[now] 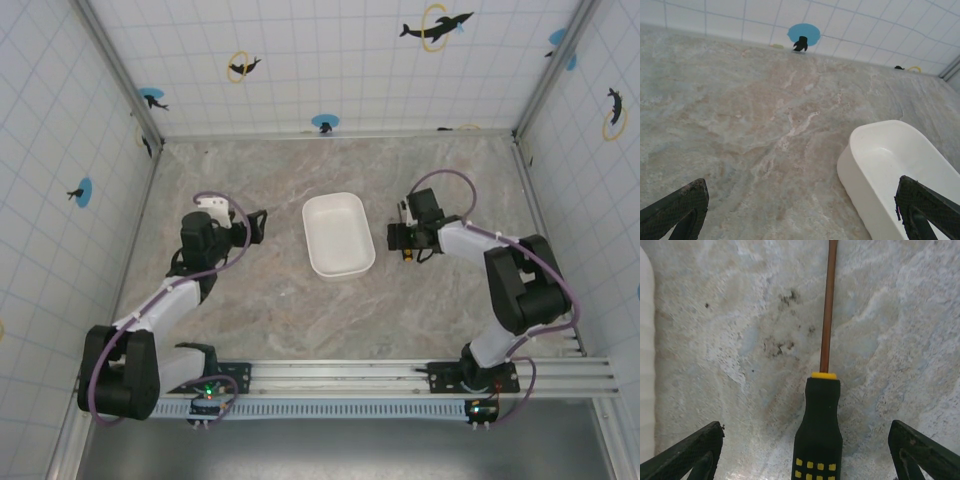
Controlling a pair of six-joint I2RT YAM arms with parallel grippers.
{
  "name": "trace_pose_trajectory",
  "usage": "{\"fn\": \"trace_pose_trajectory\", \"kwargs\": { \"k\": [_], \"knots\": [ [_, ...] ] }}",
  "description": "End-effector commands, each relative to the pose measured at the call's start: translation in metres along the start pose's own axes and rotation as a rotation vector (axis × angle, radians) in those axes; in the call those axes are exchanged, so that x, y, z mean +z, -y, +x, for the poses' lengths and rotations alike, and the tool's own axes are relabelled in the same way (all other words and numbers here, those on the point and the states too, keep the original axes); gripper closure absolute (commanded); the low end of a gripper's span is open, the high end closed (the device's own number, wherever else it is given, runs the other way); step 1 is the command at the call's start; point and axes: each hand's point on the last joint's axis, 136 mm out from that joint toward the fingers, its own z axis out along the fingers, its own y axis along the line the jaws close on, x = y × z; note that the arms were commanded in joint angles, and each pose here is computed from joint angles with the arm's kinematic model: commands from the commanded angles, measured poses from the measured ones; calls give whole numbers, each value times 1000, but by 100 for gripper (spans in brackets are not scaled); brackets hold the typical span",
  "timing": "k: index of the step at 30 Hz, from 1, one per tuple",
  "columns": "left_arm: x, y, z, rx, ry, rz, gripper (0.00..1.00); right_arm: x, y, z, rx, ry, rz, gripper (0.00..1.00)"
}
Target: Put the screwdriver in the bin
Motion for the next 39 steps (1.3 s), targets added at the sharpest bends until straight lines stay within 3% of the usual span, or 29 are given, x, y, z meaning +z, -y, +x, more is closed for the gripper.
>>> {"fn": "trace_pose_trajectory", "kwargs": {
  "k": [1,21,27,33,36,39],
  "knots": [
    [0,5,8,-28,-29,21,2,-1,-1,-8,9,-7,23,14],
    [7,11,15,-30,-69,40,3,10,3,3,5,-87,57,47],
    [6,11,15,-26,-71,37,2,10,5,7,8,-106,62,63],
    [5,19,16,-23,-77,76,2,6,5,5,12,-111,52,85],
    [5,20,17,-21,-78,76,2,-4,3,-7,45,-90,3,95],
    [4,20,16,-21,-76,76,2,-26,-1,-37,121,-11,-94,99]
  ]
}}
